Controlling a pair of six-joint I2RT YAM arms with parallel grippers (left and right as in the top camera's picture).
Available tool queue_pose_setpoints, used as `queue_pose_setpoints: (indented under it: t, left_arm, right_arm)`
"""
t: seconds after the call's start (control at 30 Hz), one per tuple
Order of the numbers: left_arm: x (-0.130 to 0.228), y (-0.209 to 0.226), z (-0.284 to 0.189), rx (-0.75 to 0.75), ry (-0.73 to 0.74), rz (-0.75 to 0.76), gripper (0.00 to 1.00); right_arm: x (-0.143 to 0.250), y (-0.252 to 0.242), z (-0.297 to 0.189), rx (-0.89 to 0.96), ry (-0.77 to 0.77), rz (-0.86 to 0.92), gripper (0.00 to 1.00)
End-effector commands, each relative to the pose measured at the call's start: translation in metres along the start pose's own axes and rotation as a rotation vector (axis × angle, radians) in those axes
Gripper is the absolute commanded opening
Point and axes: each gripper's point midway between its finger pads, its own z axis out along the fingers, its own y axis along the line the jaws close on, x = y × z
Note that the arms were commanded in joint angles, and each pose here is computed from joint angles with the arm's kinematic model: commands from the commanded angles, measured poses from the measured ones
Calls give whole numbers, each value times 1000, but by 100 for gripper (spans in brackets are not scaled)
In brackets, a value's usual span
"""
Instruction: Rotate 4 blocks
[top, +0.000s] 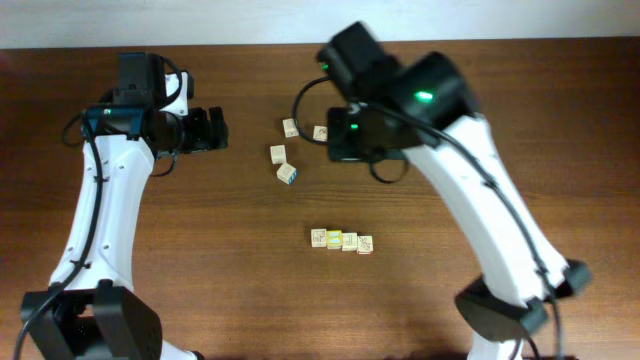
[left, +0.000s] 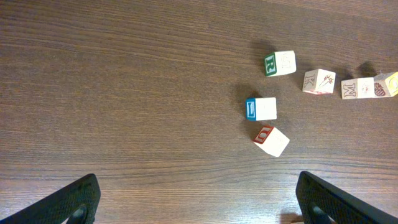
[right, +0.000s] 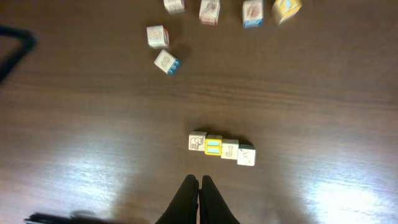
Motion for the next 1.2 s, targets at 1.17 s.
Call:
queue_pose_setpoints:
  t: [1.17]
  left_arm:
    - [-5, -3, -2, 12, -12, 0, 99]
  right_arm:
    - [190, -89, 239, 66, 474, 29, 4]
